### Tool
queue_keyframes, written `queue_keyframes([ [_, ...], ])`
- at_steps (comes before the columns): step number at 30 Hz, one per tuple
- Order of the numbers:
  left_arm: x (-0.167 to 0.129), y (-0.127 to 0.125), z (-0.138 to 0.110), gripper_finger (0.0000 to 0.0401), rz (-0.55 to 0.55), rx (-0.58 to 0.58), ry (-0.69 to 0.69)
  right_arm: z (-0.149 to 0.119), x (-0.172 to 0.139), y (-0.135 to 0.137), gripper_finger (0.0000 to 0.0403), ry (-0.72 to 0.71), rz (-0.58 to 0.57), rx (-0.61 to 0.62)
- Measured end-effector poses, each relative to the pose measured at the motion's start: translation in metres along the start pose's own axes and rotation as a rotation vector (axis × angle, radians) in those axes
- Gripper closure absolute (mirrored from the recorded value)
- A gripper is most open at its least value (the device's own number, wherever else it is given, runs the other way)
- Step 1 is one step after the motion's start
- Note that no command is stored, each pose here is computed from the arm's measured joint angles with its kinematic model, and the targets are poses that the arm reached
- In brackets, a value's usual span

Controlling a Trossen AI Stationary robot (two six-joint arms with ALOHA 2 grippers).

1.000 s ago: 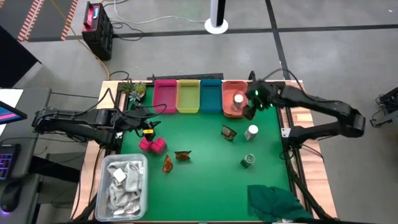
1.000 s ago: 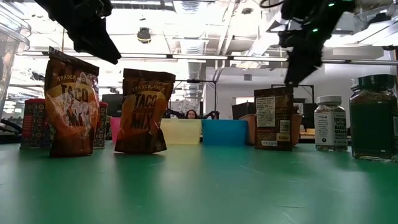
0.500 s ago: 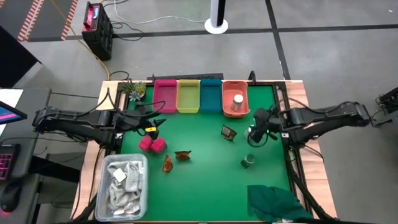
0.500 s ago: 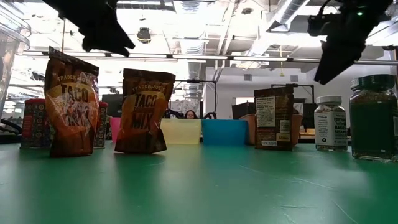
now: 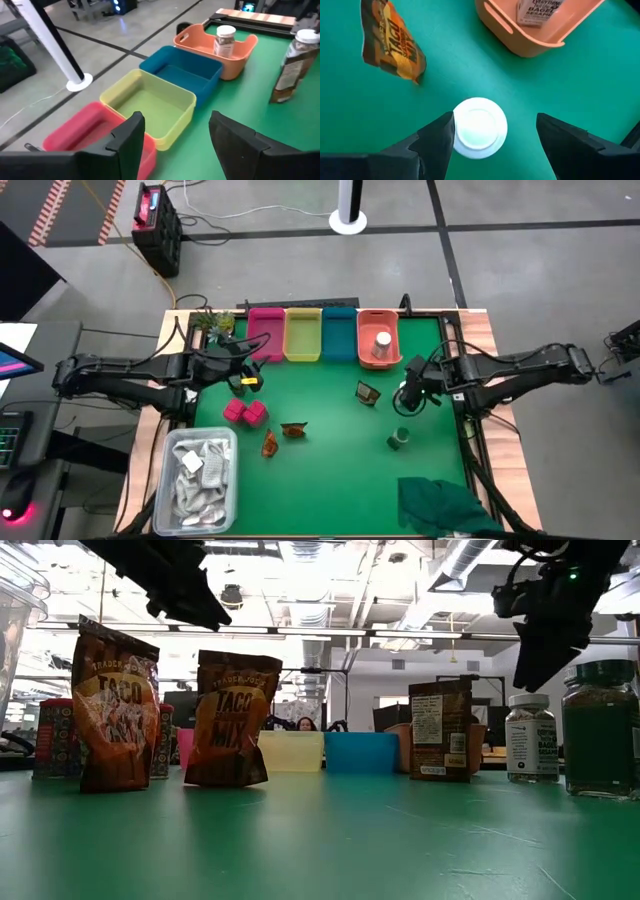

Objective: Sort spices by type
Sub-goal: Put the white lid seasoning bottle into the orange bin

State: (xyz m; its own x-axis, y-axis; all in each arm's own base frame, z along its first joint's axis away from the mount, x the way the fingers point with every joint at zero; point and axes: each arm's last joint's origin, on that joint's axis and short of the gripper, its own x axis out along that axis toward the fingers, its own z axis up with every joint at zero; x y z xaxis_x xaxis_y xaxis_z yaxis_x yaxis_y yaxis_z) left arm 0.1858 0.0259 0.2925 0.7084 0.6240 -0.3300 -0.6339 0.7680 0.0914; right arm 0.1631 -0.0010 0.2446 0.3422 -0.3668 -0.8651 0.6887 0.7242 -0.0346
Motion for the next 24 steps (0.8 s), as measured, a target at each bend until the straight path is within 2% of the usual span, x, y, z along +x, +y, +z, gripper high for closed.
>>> queue_keyframes([
  [5,0.000,0.000,-0.001,0.0187,-0.006,-0.023,0.009,0.005,0.003,-0.003,0.0096,0.012,0.026,0.022],
  [9,0.000,-0.001,-0.002,0.0187,-0.054,-0.039,0.030,0.007,0.004,0.002,0.0096,0.007,0.051,0.014],
  [19,0.000,-0.001,-0.003,0.0187,-0.063,-0.041,0.039,0.004,0.029,0.014,0.0096,0.125,-0.041,-0.077],
  [24,0.000,-0.001,-0.004,0.0187,-0.062,-0.031,0.048,0.002,0.036,0.018,0.0097,0.206,-0.031,-0.093],
])
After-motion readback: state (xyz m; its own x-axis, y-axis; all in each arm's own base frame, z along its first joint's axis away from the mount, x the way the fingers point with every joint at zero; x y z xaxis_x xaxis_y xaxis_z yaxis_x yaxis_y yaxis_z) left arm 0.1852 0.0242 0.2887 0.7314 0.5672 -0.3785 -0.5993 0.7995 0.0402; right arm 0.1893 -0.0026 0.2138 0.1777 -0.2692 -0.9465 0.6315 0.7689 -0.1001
